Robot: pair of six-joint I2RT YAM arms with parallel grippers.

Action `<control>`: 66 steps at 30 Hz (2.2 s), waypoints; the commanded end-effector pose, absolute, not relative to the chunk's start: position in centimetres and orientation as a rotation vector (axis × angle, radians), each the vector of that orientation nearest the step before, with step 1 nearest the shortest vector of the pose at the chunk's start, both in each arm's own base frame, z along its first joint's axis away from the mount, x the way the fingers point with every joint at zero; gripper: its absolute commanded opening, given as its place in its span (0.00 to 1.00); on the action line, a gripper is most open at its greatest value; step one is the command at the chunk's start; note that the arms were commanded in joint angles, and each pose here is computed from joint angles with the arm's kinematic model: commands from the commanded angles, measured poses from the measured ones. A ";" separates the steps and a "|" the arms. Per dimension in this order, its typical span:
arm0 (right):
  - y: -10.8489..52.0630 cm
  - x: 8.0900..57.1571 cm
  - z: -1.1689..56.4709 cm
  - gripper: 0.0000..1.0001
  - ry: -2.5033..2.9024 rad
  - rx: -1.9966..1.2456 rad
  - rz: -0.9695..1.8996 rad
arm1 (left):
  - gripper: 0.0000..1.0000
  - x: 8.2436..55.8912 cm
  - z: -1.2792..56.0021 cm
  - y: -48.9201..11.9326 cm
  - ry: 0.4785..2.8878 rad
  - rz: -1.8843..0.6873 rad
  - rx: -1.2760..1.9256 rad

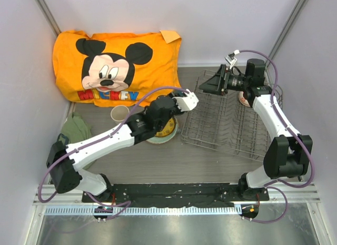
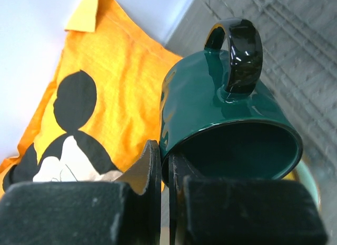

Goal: Unload the mixed dishes from the dish rack
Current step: Pick up the cup from the dish rack, then place the cup at the center of the board.

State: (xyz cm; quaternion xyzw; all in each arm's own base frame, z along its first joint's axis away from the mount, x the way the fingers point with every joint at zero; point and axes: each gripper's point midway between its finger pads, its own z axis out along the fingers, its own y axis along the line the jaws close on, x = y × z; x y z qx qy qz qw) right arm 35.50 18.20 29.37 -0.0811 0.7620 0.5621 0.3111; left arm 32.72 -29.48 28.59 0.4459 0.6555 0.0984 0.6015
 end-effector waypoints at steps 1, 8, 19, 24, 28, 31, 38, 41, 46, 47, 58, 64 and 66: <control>17.8 35.1 32.7 0.82 1.920 -0.286 1.459 | 0.00 31.2 31.2 -26.6 1.522 0.168 1.096; 17.7 35.1 32.3 0.83 1.923 -0.282 1.443 | 0.00 29.1 29.0 -19.7 1.734 0.146 1.202; 17.7 35.1 32.0 0.84 1.923 -0.278 1.439 | 0.00 25.4 24.2 -10.4 2.073 0.164 1.314; 17.7 34.8 32.1 0.84 1.916 -0.282 1.437 | 0.00 23.5 21.8 -8.2 2.187 0.139 1.394; 17.7 34.7 32.1 0.84 1.911 -0.284 1.438 | 0.00 23.2 19.3 -6.7 2.269 0.132 1.417; 17.8 34.4 32.1 0.84 1.909 -0.288 1.438 | 0.00 23.3 18.2 -6.1 2.307 0.115 1.422; 17.7 34.1 32.4 0.84 1.899 -0.298 1.430 | 0.00 23.6 15.2 -6.0 2.356 0.048 1.464; 17.7 34.2 32.2 0.84 1.902 -0.296 1.430 | 0.00 23.7 14.2 -6.1 2.376 0.018 1.466; 17.7 34.3 32.1 0.84 1.903 -0.300 1.429 | 0.00 24.5 12.7 -5.6 2.398 0.009 1.440; 17.7 34.2 32.1 0.84 1.902 -0.300 1.427 | 0.00 24.8 12.4 -5.6 2.398 0.004 1.439; 17.5 34.2 32.1 0.84 1.898 -0.298 1.416 | 0.00 26.6 10.2 -5.2 2.455 -0.012 1.428; 17.3 34.3 32.0 0.84 1.899 -0.294 1.412 | 0.00 27.2 9.8 -4.4 2.476 0.000 1.408; 17.3 34.4 32.0 0.84 1.900 -0.292 1.411 | 0.00 27.3 9.8 -4.2 2.477 0.002 1.409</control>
